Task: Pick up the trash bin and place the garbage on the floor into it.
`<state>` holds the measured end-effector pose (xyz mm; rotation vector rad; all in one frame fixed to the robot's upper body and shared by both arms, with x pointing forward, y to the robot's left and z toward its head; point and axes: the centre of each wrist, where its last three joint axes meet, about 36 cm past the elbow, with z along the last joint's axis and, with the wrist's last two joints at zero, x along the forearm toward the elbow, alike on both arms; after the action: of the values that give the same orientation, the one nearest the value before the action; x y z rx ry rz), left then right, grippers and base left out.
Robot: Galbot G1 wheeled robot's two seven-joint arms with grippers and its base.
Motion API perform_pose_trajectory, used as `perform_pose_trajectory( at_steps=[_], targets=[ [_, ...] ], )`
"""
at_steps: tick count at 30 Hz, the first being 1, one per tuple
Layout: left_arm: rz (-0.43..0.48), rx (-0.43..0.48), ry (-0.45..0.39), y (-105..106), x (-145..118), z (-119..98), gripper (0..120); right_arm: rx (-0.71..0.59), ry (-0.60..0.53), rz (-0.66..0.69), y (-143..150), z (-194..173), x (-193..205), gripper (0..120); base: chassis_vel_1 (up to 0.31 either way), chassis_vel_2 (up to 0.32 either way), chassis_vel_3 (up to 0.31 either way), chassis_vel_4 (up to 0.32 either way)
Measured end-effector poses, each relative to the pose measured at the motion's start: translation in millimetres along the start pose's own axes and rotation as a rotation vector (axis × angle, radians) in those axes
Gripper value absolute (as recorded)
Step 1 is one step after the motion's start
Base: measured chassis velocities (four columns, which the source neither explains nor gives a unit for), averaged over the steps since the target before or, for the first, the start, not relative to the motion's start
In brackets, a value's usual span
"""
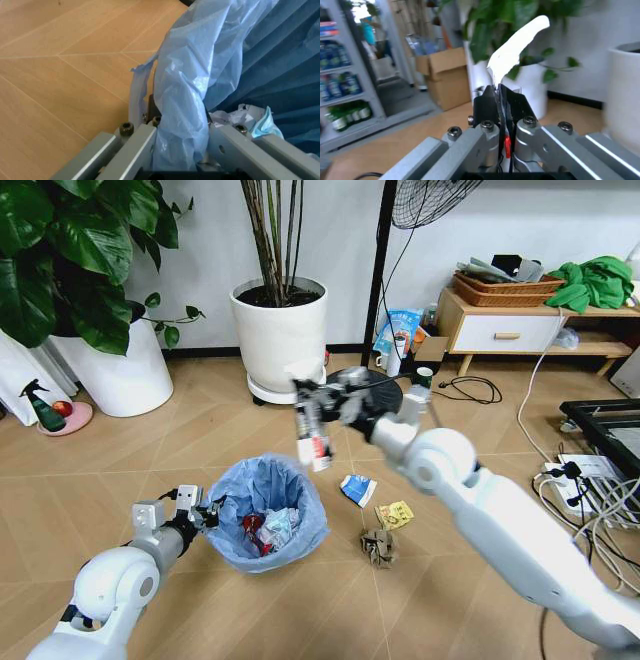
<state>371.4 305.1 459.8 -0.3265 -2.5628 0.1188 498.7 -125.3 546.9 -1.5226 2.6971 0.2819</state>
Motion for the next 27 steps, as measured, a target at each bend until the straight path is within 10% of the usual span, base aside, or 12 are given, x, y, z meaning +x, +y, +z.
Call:
perform_pose_trajectory(
  at_steps=[14, 27],
  targets=[
    [0.024, 0.054, 0.018, 0.0, -11.6, -10.6, 0, 0.099, 0.073, -0.073, 18.8, 35.2, -10.2, 1, 0.000, 0.000, 0.000, 0.000],
    [0.023, 0.051, 0.018, 0.4, -12.5, -11.8, 0, 0.150, 0.082, -0.035, 18.4, 46.7, -14.3, 52, 0.000, 0.000, 0.000, 0.000]
  ],
)
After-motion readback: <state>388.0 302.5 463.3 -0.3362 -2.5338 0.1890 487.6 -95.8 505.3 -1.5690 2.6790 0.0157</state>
